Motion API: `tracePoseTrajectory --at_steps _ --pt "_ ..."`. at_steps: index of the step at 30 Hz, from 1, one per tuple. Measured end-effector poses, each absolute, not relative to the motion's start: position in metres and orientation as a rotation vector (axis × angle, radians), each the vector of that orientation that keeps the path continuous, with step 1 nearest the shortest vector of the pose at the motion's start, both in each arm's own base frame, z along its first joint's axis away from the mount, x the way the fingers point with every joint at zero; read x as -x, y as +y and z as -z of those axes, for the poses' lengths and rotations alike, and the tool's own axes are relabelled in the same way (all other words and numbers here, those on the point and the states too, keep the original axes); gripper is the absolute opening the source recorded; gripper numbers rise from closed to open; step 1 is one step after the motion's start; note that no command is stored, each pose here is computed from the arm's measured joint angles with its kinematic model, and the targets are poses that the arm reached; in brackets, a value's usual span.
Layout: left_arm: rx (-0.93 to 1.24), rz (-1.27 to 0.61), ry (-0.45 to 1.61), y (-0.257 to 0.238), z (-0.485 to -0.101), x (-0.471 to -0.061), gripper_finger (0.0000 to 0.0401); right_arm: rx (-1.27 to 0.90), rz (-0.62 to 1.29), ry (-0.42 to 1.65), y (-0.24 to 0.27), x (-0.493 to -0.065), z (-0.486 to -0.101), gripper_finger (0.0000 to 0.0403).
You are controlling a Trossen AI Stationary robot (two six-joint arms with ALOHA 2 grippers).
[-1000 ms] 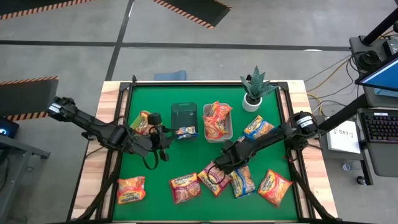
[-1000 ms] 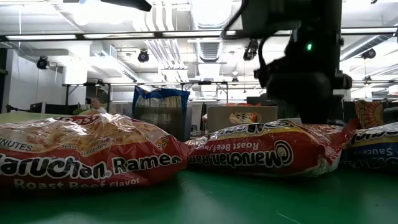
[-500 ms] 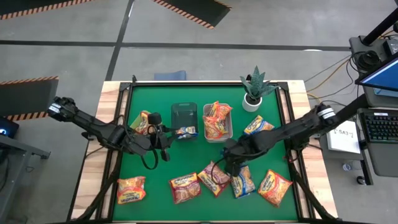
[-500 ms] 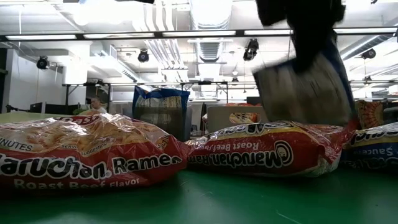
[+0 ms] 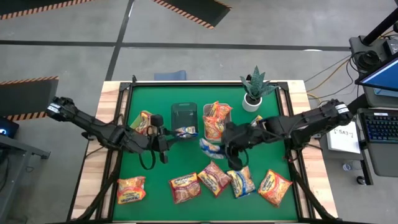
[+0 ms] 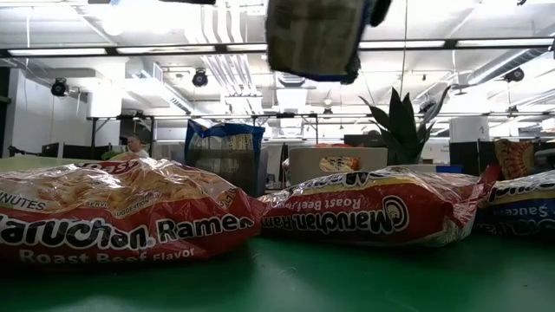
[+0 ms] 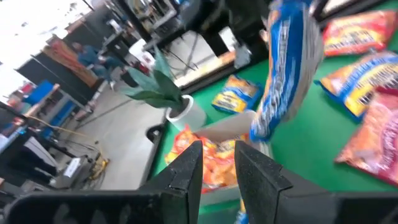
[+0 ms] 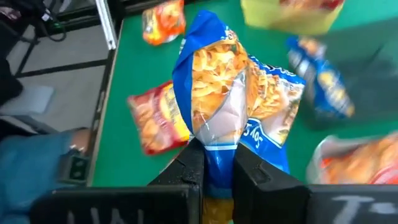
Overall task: Sort Maruchan noodles
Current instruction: Put the blue noodle pack into the black bin
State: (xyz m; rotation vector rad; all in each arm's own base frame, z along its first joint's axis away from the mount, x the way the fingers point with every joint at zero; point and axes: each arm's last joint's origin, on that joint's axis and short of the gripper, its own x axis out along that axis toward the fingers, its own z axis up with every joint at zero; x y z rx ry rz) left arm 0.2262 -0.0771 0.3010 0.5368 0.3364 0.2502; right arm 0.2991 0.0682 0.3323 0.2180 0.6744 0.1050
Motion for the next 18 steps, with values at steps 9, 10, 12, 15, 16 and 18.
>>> tracePoseTrajectory --at_steps 9,10,12,15,16,18 --pt "-0.484 -0.323 0.236 -0.057 -0.314 -0.198 0.0075 -0.199 -0.185 0.615 -0.004 -0.335 -0.330 0.0028" --pt "-0.487 -0.327 0.240 -0.055 -0.310 -0.195 0.0075 -0.205 -0.193 0.609 -0.013 -0.339 -0.330 0.0028" --pt "-0.496 -0.358 0.230 -0.051 -0.304 -0.187 0.0075 -0.204 -0.202 0.598 -0.029 -0.349 -0.330 0.0028" --pt "-0.477 -0.417 0.182 -0.045 -0.302 -0.175 0.0075 -0.191 -0.216 0.595 -0.052 -0.367 -0.325 0.0028" --pt "-0.471 -0.424 0.163 -0.043 -0.302 -0.172 0.0075 -0.187 -0.218 0.595 -0.059 -0.374 -0.323 0.0028" --pt "-0.466 -0.432 0.143 -0.041 -0.300 -0.166 0.0075 -0.178 -0.226 0.595 -0.072 -0.387 -0.318 0.0027"
